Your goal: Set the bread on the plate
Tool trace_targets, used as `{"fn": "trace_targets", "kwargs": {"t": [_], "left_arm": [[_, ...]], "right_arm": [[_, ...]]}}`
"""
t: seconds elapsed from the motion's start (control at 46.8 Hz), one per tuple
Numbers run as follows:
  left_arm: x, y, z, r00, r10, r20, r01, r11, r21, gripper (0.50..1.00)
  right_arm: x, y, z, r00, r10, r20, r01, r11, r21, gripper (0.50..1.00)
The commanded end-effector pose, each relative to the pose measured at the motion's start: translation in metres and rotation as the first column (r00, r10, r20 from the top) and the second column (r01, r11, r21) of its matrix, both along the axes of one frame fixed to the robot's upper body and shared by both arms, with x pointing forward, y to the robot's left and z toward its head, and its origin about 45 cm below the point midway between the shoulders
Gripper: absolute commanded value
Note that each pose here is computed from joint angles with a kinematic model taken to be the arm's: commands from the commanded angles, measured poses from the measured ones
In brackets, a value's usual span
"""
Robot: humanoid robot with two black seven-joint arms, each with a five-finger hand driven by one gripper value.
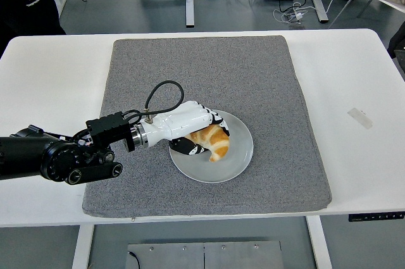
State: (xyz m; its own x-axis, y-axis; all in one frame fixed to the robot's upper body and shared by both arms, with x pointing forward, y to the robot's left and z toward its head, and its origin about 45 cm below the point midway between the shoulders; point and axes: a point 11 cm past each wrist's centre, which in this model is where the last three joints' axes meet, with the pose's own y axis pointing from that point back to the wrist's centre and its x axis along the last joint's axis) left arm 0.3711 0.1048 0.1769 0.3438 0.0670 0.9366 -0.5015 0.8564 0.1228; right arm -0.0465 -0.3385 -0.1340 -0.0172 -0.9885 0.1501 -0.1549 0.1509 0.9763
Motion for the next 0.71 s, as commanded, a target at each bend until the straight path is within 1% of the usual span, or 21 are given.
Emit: {"fn": "trace_targets", "kwargs": {"t": [0.0,0.043,0.128,0.192,0.47,0.684], "left_arm": [[-0.001,0.000,-0.001,1.000,-0.001,-0.003,0.001,1.000,0.001,0.878],[-0.001,0.000,-0.001,1.000,-0.002,-0.003,0.002,1.000,0.003,0.893],[-0.001,0.000,-0.002,1.000,-0.004,-0.004,0.004,1.000,0.004,0.954],[-0.003,0.001,-0.003,1.000,-0.007,-0.007,0.007,1.000,0.005,0.968],[-0.005,-0.001,0.000,1.000,-0.022,-0.007,0.022,1.000,-0.006,0.974],[-0.017,-0.003,0.008,0.996,-0.090,-0.020,0.089,0.995,-0.041,0.974]], "right_arm": [[0.000,0.000,0.000,1.000,0.000,0.000,0.000,1.000,0.000,1.000],[0.000,0.000,0.000,1.000,0.000,0.000,0.000,1.000,0.000,1.000],[0.000,0.000,0.000,1.000,0.000,0.000,0.000,1.000,0.000,1.000],[0.000,0.000,0.000,1.000,0.000,0.000,0.000,1.000,0.000,1.000],[0.000,0.000,0.000,1.000,0.000,0.000,0.000,1.000,0.000,1.000],[0.000,0.000,0.000,1.000,0.000,0.000,0.000,1.000,0.000,1.000]]}}
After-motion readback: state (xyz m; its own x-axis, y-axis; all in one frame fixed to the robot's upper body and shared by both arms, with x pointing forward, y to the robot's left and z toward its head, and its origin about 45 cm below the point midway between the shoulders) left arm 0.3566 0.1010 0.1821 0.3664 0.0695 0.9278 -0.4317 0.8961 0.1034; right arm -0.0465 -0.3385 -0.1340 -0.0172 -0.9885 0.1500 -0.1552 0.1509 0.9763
